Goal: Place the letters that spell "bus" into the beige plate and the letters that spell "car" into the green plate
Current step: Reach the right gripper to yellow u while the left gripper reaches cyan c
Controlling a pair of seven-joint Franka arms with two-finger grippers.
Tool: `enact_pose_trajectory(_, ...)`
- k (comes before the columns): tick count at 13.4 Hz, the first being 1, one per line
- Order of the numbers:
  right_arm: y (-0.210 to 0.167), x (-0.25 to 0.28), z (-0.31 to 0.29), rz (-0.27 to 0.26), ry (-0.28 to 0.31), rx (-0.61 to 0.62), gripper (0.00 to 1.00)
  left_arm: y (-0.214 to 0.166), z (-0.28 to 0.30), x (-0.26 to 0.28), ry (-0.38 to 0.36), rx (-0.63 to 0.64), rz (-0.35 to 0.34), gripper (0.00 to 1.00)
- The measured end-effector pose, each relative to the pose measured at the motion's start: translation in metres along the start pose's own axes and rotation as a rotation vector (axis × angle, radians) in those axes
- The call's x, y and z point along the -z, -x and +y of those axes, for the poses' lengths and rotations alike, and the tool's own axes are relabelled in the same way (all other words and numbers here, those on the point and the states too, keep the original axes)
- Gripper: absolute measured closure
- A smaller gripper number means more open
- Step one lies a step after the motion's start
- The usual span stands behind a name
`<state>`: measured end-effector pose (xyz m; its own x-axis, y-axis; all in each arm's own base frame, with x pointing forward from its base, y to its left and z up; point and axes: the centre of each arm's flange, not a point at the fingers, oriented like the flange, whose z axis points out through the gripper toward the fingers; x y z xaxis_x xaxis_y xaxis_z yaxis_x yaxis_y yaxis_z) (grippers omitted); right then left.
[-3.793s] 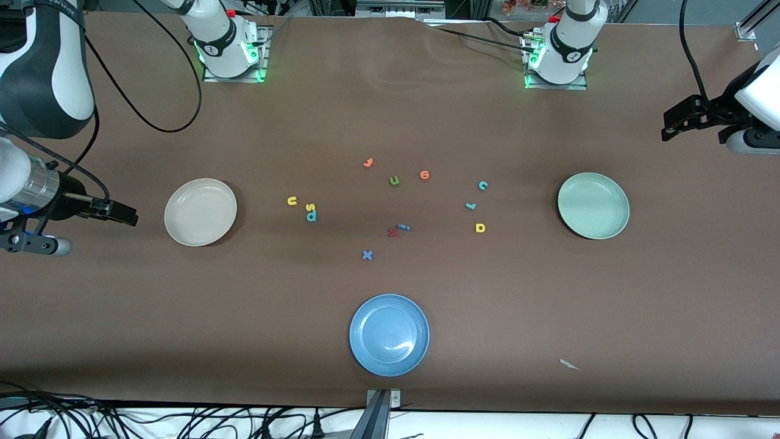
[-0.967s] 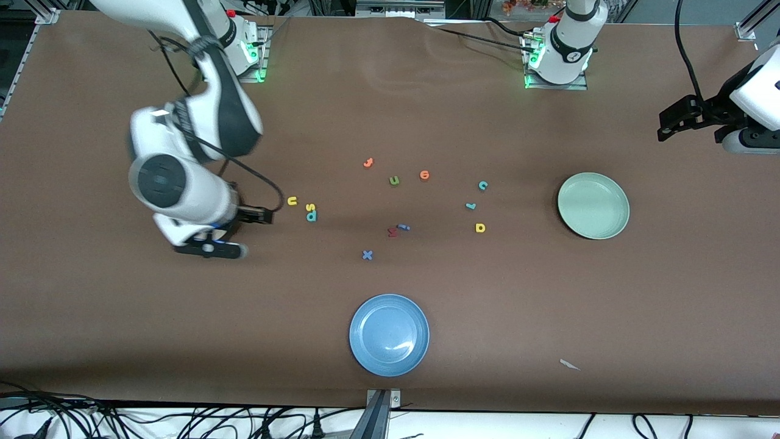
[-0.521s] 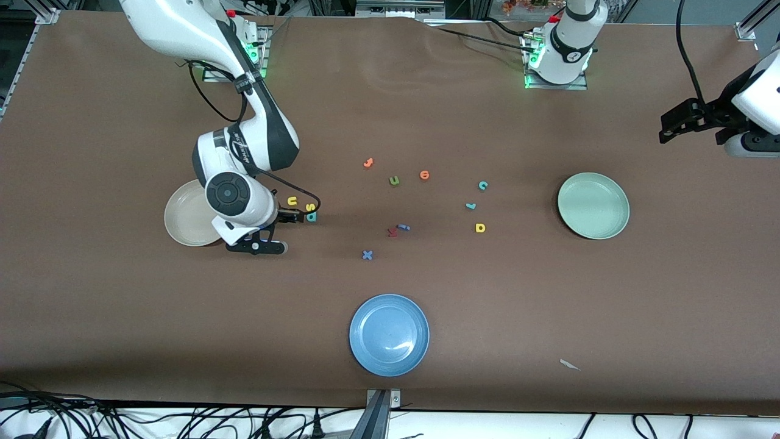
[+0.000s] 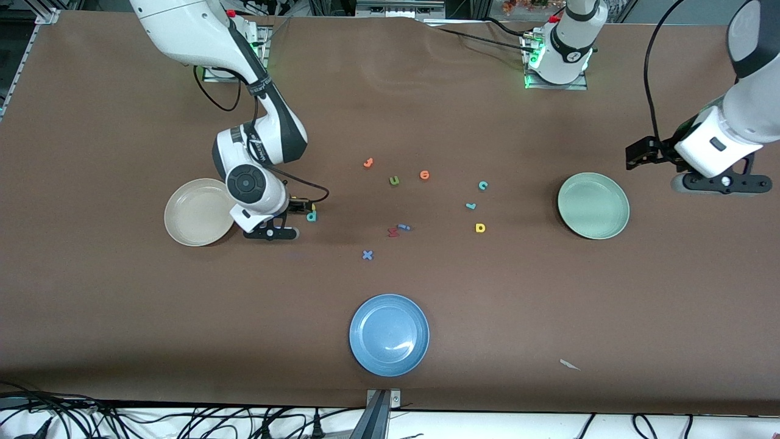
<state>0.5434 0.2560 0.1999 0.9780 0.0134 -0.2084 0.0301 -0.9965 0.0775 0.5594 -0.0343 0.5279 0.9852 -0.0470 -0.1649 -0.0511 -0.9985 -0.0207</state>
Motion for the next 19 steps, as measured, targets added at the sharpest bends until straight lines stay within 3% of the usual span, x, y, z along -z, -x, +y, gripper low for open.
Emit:
enact_pose_trajectory(2,0.009,-0.003,0.005,0.017,-0.008,0.021,0.06,-0.004,0.019,-0.022,0.008,-0.03,0.003,0.0)
enact_pose_trajectory(3,0.012,-0.006,0.008,0.037,-0.015,0.025,0.11,-0.007,0.032,-0.037,0.025,-0.044,0.017,0.0)
enact_pose_trajectory(4,0.014,-0.008,0.009,0.056,-0.022,0.026,0.22,-0.009,0.042,-0.052,0.032,-0.054,0.031,0.0)
enact_pose_trajectory(6,0.016,-0.012,0.008,0.085,-0.033,0.032,0.27,-0.012,0.056,-0.085,0.033,-0.071,0.052,0.0)
enact_pose_trajectory(11,0.023,-0.022,0.004,0.093,-0.038,0.044,0.28,-0.005,0.088,-0.15,0.05,-0.109,0.097,0.0)
enact_pose_trajectory(15,0.028,-0.032,0.007,0.108,-0.042,0.044,0.32,0.002,0.11,-0.201,0.084,-0.119,0.092,0.0)
enact_pose_trajectory(16,0.028,-0.033,0.007,0.109,-0.042,0.044,0.38,0.002,0.121,-0.21,0.085,-0.13,0.092,0.0)
enact_pose_trajectory(17,0.028,-0.032,0.007,0.11,-0.043,0.044,0.39,0.002,0.133,-0.219,0.085,-0.141,0.092,0.0)
enact_pose_trajectory(19,0.028,-0.031,0.006,0.115,-0.045,0.045,0.58,0.003,0.157,-0.242,0.086,-0.162,0.092,0.0)
